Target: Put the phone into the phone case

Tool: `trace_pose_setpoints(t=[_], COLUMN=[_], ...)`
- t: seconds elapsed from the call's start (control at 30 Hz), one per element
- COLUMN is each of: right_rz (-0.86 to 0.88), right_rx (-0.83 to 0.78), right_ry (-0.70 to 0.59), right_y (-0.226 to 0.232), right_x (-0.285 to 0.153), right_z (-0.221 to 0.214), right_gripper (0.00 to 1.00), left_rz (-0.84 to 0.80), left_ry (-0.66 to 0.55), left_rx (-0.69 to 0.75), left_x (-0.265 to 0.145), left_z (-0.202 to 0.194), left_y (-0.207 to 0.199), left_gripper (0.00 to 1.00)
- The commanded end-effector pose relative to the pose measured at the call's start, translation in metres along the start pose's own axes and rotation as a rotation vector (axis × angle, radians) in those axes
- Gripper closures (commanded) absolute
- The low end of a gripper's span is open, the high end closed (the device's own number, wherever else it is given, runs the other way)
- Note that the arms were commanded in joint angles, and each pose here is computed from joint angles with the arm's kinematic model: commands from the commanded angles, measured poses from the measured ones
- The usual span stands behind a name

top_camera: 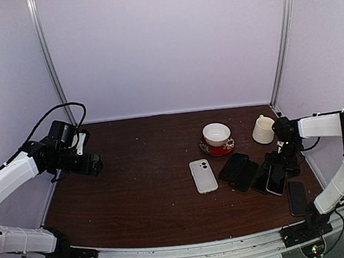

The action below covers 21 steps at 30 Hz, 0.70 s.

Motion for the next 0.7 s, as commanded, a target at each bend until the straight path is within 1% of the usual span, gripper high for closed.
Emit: trace_pose_setpoints(t=[0.0, 0.13, 0.17, 0.27, 0.43, 0.67], right_rz=[0.026, 0.075, 0.080, 0.109, 0.118, 0.133], right_rx=[-0.030, -0.034, -0.033, -0.038, -0.067, -0.099], right_ry=[0.007, 0.046, 0.048, 0.055, 0.048, 0.007], right_y=[0.004, 0.003, 0.004, 0.004, 0.005, 0.003], right_x=[0.005, 0.017, 0.018, 0.022, 0.018, -0.006], right_z=[0.011, 0.010, 0.010, 0.008, 0.009, 0.006], right_gripper=[0.01, 0.01, 0.02, 0.08, 0.26, 0.33], left_rz=[0.009, 0.009, 0.011, 0.016, 0.019, 0.019], left_ry=[-0.047, -0.050, -0.050, -0.055, -0.057, -0.061], left_rx=[0.001, 0.003, 0.003, 0.004, 0.004, 0.006], left_x=[-0.008, -0.009, -0.009, -0.010, -0.010, -0.012], left_z=[0.008, 0.008, 0.008, 0.008, 0.008, 0.008], left_y=[0.003, 0.003, 0.003, 0.004, 0.004, 0.004], left_gripper=[0.02, 0.03, 0.02, 0.02, 0.02, 0.02])
Point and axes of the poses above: each gripper's point midway between its finger pads, its own x axis out along the fingers, its own y axis along the line the jaws close on, z = x × y, the point moved 10 cm from there along -x, back along the fingers, and after that the axes turned 9 degrees about x, right-handed, at the moved point
